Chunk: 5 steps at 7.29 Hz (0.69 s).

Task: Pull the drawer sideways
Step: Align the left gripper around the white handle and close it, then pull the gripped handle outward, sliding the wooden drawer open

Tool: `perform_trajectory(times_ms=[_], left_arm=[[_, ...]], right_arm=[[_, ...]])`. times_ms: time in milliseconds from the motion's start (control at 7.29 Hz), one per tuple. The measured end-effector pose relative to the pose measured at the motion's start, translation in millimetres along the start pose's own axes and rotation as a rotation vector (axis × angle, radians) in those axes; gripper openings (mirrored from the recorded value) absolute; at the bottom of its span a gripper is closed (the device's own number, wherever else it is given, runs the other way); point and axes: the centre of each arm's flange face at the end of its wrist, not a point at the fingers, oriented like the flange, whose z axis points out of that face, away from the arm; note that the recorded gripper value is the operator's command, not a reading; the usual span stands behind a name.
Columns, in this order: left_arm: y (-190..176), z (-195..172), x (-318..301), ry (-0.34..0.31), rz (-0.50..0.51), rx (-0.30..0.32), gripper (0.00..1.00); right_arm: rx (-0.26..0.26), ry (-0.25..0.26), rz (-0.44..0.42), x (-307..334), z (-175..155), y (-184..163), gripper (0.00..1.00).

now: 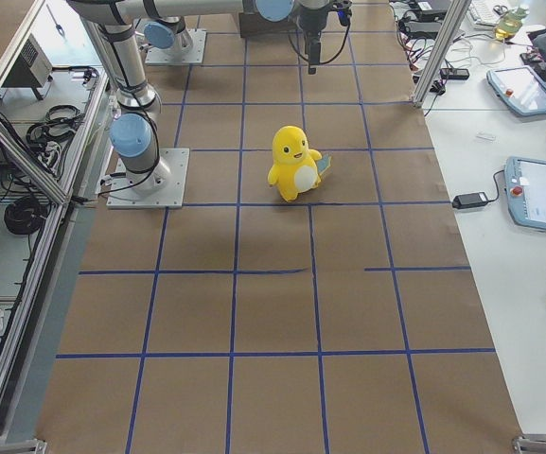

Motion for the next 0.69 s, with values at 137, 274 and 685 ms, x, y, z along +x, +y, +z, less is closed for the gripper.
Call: perform_trajectory(times_ms=[137,274,685], left_arm=[[-0.3,0.1,0.6,0.000,-0.001,-0.001,0.35],[-0.5,0.1,0.7,0.000,-0.001,-0.001,0.30],[-0.4,0.0,0.4,0.001,0.000,-0.001,0.29]], right_arm=[[0.000,0.000,0.000,0.0,0.0,0.0,1.00],[0.000,0.000,0.000,0.0,0.0,0.0,1.00],[0.000,0.000,0.000,0.0,0.0,0.0,1.00]])
